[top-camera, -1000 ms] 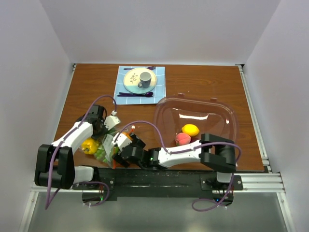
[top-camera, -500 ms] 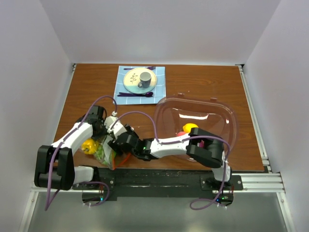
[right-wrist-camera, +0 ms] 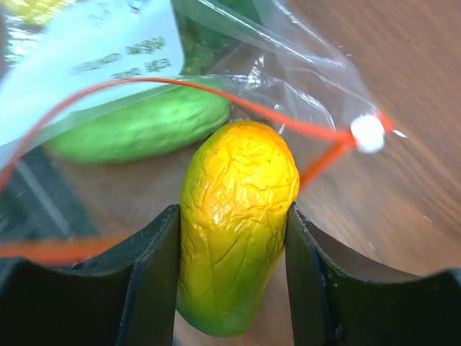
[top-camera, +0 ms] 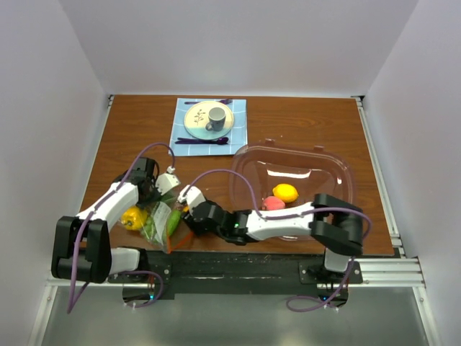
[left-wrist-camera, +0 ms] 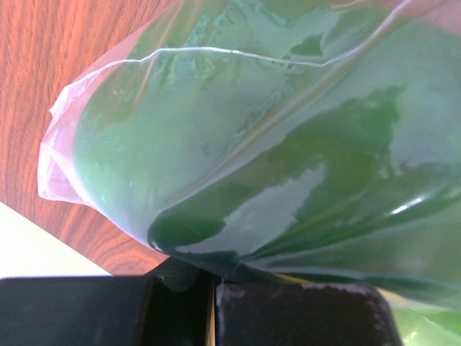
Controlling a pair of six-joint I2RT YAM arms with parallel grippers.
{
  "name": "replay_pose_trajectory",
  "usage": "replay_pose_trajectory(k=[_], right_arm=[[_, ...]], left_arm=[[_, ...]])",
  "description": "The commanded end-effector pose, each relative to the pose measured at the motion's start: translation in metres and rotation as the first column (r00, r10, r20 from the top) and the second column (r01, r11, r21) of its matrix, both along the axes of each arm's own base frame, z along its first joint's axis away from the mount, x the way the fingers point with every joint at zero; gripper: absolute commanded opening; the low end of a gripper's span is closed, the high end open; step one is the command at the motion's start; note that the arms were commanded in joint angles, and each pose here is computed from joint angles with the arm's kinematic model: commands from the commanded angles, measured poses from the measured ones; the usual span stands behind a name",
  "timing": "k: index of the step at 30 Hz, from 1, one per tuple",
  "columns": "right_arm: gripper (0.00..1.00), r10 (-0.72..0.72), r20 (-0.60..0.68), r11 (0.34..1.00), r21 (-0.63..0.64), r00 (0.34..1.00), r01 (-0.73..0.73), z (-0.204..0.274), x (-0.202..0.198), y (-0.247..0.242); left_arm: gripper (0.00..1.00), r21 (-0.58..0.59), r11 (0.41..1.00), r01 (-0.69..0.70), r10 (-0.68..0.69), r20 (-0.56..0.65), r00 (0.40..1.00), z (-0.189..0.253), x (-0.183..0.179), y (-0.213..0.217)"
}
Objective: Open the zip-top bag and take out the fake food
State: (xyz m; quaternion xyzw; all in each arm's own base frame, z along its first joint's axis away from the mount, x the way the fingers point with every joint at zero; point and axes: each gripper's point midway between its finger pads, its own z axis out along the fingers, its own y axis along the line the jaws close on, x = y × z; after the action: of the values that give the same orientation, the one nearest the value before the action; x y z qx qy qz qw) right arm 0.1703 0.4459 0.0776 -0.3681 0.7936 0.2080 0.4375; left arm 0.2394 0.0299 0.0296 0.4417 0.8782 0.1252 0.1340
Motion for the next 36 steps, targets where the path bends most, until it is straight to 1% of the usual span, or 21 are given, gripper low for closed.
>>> replay_pose_trajectory(k=[1, 2, 4, 5, 7, 8, 9, 12, 14, 16, 17, 19, 22, 25, 27, 29, 30, 31, 32, 34, 36], right_arm=[[0.02, 0.014, -0.005, 0.995, 0.096, 1.0, -0.014, 0.049, -0.012, -0.019], [0.02, 0.021, 0.007, 0.99, 0.14, 1.0, -0.021, 0.072, -0.015, -0.024], [0.02, 0.017, 0.008, 0.991, 0.136, 1.0, -0.018, 0.077, -0.019, -0.042], [0.02, 0.004, 0.026, 0.982, 0.19, 1.0, -0.009, 0.103, -0.02, -0.052], [0.02, -0.087, 0.056, 0.982, 0.175, 0.995, 0.076, 0.108, -0.011, -0.082], [0.0, -0.16, 0.083, 0.962, 0.235, 0.984, 0.137, 0.131, -0.002, -0.099], [0.0, -0.266, 0.117, 0.947, 0.22, 0.957, 0.236, 0.129, 0.011, -0.125], [0.0, -0.439, 0.133, 0.885, 0.238, 0.889, 0.401, 0.132, 0.04, -0.176], [0.0, -0.593, 0.133, 0.802, 0.191, 0.794, 0.567, 0.118, 0.065, -0.216], [0.0, -0.623, 0.128, 0.782, 0.1, 0.772, 0.615, 0.096, 0.072, -0.228], [0.17, -0.637, 0.121, 0.771, 0.078, 0.762, 0.632, 0.089, 0.077, -0.232], [0.44, -0.619, 0.118, 0.783, 0.019, 0.777, 0.621, 0.075, 0.078, -0.223], [0.97, -0.601, 0.124, 0.798, 0.04, 0.789, 0.601, 0.081, 0.084, -0.21], [0.99, -0.577, 0.161, 0.817, 0.1, 0.801, 0.568, 0.104, 0.086, -0.196], [0.99, -0.506, 0.184, 0.861, 0.156, 0.843, 0.483, 0.124, 0.076, -0.167], [0.99, -0.356, 0.236, 0.934, 0.12, 0.904, 0.336, 0.124, 0.048, -0.129], [0.99, -0.299, 0.243, 0.952, 0.141, 0.923, 0.271, 0.131, 0.038, -0.107], [0.99, -0.235, 0.265, 0.971, 0.111, 0.935, 0.213, 0.128, 0.028, -0.092], [0.99, -0.15, 0.269, 0.989, 0.047, 0.951, 0.142, 0.105, 0.01, -0.069], [0.91, -0.039, 0.278, 0.999, 0.044, 0.96, 0.028, 0.101, -0.009, -0.036], [0.88, 0.059, 0.254, 0.998, 0.011, 0.965, -0.064, 0.074, -0.027, -0.008]], left_arm=[[0.0, -0.056, 0.998, 0.006, -0.012, -0.112, 0.994, -0.021, -0.022, -0.009], [0.0, -0.052, 0.999, 0.006, -0.013, -0.119, 0.993, -0.023, -0.023, -0.008], [0.0, -0.049, 0.999, 0.004, -0.01, -0.119, 0.993, -0.023, -0.022, -0.008], [0.0, -0.049, 0.999, 0.004, -0.01, -0.123, 0.992, -0.024, -0.023, -0.008], [0.0, -0.052, 0.999, 0.005, -0.011, -0.121, 0.993, -0.024, -0.022, -0.008], [0.0, -0.055, 0.998, 0.004, -0.011, -0.124, 0.992, -0.025, -0.023, -0.009], [0.0, -0.057, 0.998, 0.003, -0.01, -0.124, 0.992, -0.025, -0.023, -0.009], [0.0, -0.063, 0.998, 0.002, -0.01, -0.13, 0.991, -0.026, -0.023, -0.01], [0.0, -0.07, 0.998, -0.003, -0.007, -0.132, 0.991, -0.026, -0.022, -0.012], [0.0, -0.076, 0.997, -0.004, -0.006, -0.136, 0.991, -0.026, -0.023, -0.013], [0.0, -0.08, 0.997, -0.005, -0.006, -0.135, 0.991, -0.025, -0.022, -0.014], [0.0, -0.08, 0.997, -0.005, -0.006, -0.135, 0.991, -0.024, -0.023, -0.014], [0.0, -0.077, 0.997, -0.004, -0.006, -0.13, 0.992, -0.021, -0.022, -0.014], [0.0, -0.073, 0.997, 0.0, -0.009, -0.125, 0.992, -0.019, -0.022, -0.013], [0.0, -0.069, 0.998, 0.002, -0.011, -0.123, 0.992, -0.018, -0.022, -0.012], [0.0, -0.068, 0.998, 0.002, -0.01, -0.123, 0.992, -0.019, -0.022, -0.012], [0.0, -0.068, 0.998, 0.002, -0.01, -0.122, 0.993, -0.019, -0.022, -0.012], [0.0, -0.069, 0.998, 0.002, -0.011, -0.125, 0.992, -0.02, -0.022, -0.012], [0.0, -0.071, 0.997, 0.0, -0.008, -0.125, 0.992, -0.02, -0.021, -0.013], [0.0, -0.078, 0.997, -0.005, -0.005, -0.13, 0.992, -0.021, -0.021, -0.014], [0.0, -0.081, 0.997, -0.007, -0.004, -0.131, 0.991, -0.02, -0.021, -0.015]])
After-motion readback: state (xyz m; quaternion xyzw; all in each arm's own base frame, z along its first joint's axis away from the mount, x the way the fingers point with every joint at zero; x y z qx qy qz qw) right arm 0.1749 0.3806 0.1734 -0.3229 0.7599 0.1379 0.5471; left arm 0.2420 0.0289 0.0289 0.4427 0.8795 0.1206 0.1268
